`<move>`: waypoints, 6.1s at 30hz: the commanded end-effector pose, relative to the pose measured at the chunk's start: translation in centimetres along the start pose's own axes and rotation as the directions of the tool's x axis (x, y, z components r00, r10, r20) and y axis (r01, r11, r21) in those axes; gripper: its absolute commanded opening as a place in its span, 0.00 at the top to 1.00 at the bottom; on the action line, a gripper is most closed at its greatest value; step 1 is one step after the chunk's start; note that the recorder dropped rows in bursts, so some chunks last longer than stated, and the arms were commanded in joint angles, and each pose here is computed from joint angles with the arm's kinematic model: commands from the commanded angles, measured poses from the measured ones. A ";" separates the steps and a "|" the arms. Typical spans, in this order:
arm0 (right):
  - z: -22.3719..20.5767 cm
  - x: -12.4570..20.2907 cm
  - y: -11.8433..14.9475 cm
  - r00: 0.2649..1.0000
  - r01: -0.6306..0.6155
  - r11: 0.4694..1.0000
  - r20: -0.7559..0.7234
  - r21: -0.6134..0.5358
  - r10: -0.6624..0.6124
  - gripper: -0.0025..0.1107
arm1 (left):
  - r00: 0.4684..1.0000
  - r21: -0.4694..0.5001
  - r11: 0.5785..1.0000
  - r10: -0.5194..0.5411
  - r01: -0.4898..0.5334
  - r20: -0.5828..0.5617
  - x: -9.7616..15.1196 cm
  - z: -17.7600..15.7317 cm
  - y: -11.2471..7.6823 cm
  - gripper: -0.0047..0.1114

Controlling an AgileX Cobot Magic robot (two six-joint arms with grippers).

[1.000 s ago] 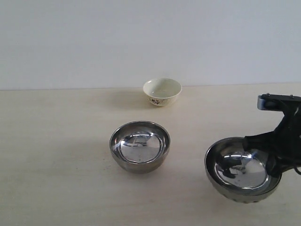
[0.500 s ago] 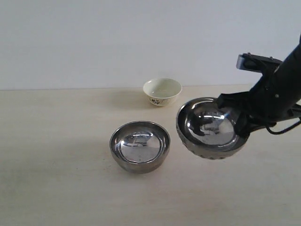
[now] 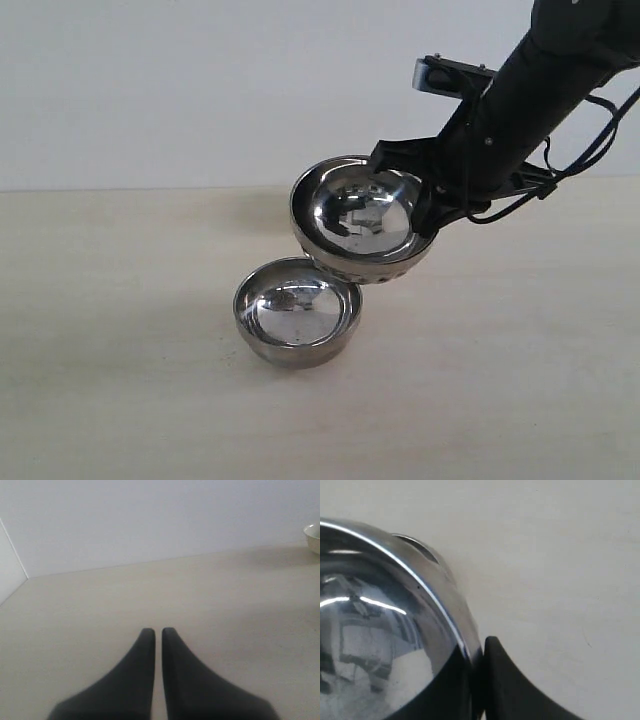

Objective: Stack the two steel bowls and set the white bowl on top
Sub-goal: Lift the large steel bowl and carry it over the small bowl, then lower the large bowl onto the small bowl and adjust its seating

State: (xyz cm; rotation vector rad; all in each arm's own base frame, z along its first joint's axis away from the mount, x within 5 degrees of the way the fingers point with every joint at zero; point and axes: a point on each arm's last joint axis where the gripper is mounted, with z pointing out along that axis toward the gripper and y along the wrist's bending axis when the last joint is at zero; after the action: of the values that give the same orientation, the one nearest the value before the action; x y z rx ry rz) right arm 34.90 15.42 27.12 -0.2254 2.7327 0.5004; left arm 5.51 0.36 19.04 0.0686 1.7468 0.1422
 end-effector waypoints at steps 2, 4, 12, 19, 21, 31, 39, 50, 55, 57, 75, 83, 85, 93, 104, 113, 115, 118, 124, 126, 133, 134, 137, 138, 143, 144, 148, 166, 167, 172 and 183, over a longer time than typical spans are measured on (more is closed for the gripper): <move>0.5 -0.8 0.1 1.000 -0.005 1.000 0.016 -0.009 0.005 0.98 | 1.000 -0.001 1.000 -0.017 0.017 0.008 0.0 0.0 0.0 0.93; 0.8 -1.1 0.8 1.000 0.010 1.000 0.028 -0.017 -0.009 0.98 | 1.000 -0.001 1.000 -0.017 0.017 0.008 0.0 0.0 0.0 0.93; 4.0 -1.7 3.8 0.998 0.068 0.996 0.004 -0.054 -0.068 0.98 | 1.000 -0.001 1.000 -0.017 0.017 0.008 0.0 0.0 0.0 0.93; 7.4 -1.4 5.0 0.995 0.082 0.995 -0.048 -0.058 -0.085 0.98 | 1.000 -0.001 1.000 -0.017 0.017 0.008 0.0 0.0 0.0 0.93; 7.6 -1.4 4.9 0.995 0.074 0.996 -0.066 -0.055 -0.077 0.98 | 1.000 -0.001 1.000 -0.017 0.017 0.008 0.0 0.0 0.0 0.93; 8.0 -1.1 4.7 0.993 0.062 0.997 -0.096 -0.038 -0.065 0.98 | 1.000 -0.001 1.000 -0.017 0.017 0.008 0.0 0.0 0.0 0.93; 7.9 -0.8 4.4 0.988 0.074 0.997 -0.135 -0.009 -0.075 0.98 | 1.000 -0.001 1.000 -0.017 0.017 0.008 0.0 0.0 0.0 0.93; 7.9 -0.6 4.3 0.985 0.072 0.997 -0.156 -0.005 -0.072 0.98 | 1.000 -0.001 1.000 -0.017 0.017 0.008 0.0 0.0 0.0 0.93; 7.9 -0.6 4.3 0.987 0.068 0.998 -0.148 -0.001 -0.067 0.98 | 1.000 -0.001 1.000 -0.017 0.017 0.008 0.0 0.0 0.0 0.93; 7.9 -0.7 4.2 0.989 0.057 0.998 -0.139 0.012 -0.055 0.98 | 1.000 -0.001 1.000 -0.017 0.017 0.008 0.0 0.0 0.0 0.93; 10.1 -0.4 3.5 0.986 0.024 0.998 -0.168 0.050 -0.015 0.98 | 1.000 -0.001 1.000 -0.017 0.017 0.008 0.0 0.0 0.0 0.93; 10.0 -0.3 3.4 0.983 0.027 0.998 -0.186 0.053 -0.016 0.98 | 1.000 -0.001 1.000 -0.017 0.017 0.008 0.0 0.0 0.0 0.93; 10.0 -0.3 3.4 0.983 0.027 0.998 -0.186 0.053 -0.016 0.98 | 1.000 -0.001 1.000 -0.017 0.017 0.008 0.0 0.0 0.0 0.93; 10.1 -0.5 3.8 0.987 0.000 1.000 -0.159 0.017 0.003 0.98 | 1.000 -0.001 1.000 -0.017 0.017 0.008 0.0 0.0 0.0 0.93; 10.0 -0.3 3.8 0.983 0.008 1.000 -0.184 0.018 -0.005 0.98 | 1.000 -0.001 1.000 -0.017 0.017 0.008 0.0 0.0 0.0 0.93; 10.0 -0.1 3.7 0.979 0.011 1.000 -0.206 0.023 -0.006 0.98 | 1.000 -0.001 1.000 -0.017 0.017 0.008 0.0 0.0 0.0 0.93; 10.0 -0.1 3.7 0.979 0.011 1.000 -0.202 0.022 -0.006 0.96 | 1.000 -0.001 1.000 -0.017 0.017 0.008 0.0 0.0 0.0 0.93; 10.0 -0.2 3.7 0.980 0.011 1.000 -0.199 0.022 -0.006 0.82 | 1.000 -0.001 1.000 -0.017 0.017 0.008 0.0 0.0 0.0 0.93; 10.0 -0.2 3.8 0.981 0.010 1.000 -0.195 0.021 -0.006 0.69 | 1.000 -0.001 1.000 -0.017 0.017 0.008 0.0 0.0 0.0 0.93; 10.0 -0.2 3.8 0.981 0.009 1.000 -0.195 0.020 -0.005 0.69 | 1.000 -0.001 1.000 -0.017 0.017 0.008 0.0 0.0 0.0 0.93; 9.6 -0.3 3.8 0.981 0.033 0.999 -0.190 0.026 -0.028 0.69 | 1.000 -0.001 1.000 -0.017 0.017 0.008 0.0 0.0 0.0 0.93; 9.4 -0.3 3.7 0.982 0.040 0.999 -0.184 0.030 -0.034 0.69 | 1.000 -0.001 1.000 -0.017 0.017 0.008 0.0 0.0 0.0 0.93; 8.7 -0.5 3.9 0.986 0.051 0.998 -0.162 0.032 -0.045 0.69 | 1.000 -0.001 1.000 -0.017 0.017 0.008 0.0 0.0 0.0 0.93; 8.4 -0.6 3.9 0.987 0.058 0.998 -0.155 0.035 -0.052 0.69 | 1.000 -0.001 1.000 -0.017 0.017 0.008 0.0 0.0 0.0 0.93; 7.6 -0.8 3.9 0.989 0.075 0.996 -0.134 0.053 -0.067 0.69 | 1.000 -0.001 1.000 -0.017 0.017 0.008 0.0 0.0 0.0 0.93; 7.5 -0.8 3.9 0.988 0.072 0.996 -0.137 0.056 -0.064 0.69 | 1.000 -0.001 1.000 -0.017 0.017 0.008 0.0 0.0 0.0 0.93; 7.5 -0.7 3.8 0.988 0.067 0.996 -0.143 0.059 -0.058 0.73 | 1.000 -0.001 1.000 -0.017 0.017 0.008 0.0 0.0 0.0 0.93; 8.4 -0.8 3.8 0.989 0.053 0.998 -0.137 0.045 -0.046 0.94 | 1.000 -0.001 1.000 -0.017 0.017 0.008 0.0 0.0 0.0 0.93; 8.4 -0.8 3.8 0.989 0.066 0.997 -0.138 0.042 -0.059 0.86 | 1.000 -0.001 1.000 -0.017 0.017 0.008 0.0 0.0 0.0 0.93; 8.4 -0.7 3.8 0.987 0.068 0.997 -0.148 0.043 -0.061 0.62 | 1.000 -0.001 1.000 -0.017 0.017 0.008 0.0 0.0 0.0 0.93; 8.4 -0.5 3.8 0.984 0.082 0.996 -0.164 0.043 -0.074 0.98 | 1.000 -0.001 1.000 -0.017 0.017 0.008 0.0 0.0 0.0 0.93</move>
State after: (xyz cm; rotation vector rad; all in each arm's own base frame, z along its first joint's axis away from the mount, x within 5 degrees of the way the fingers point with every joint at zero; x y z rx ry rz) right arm 37.16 22.10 21.10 -0.3580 2.8765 0.4102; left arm 5.51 0.36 19.04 0.0686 1.7468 0.1422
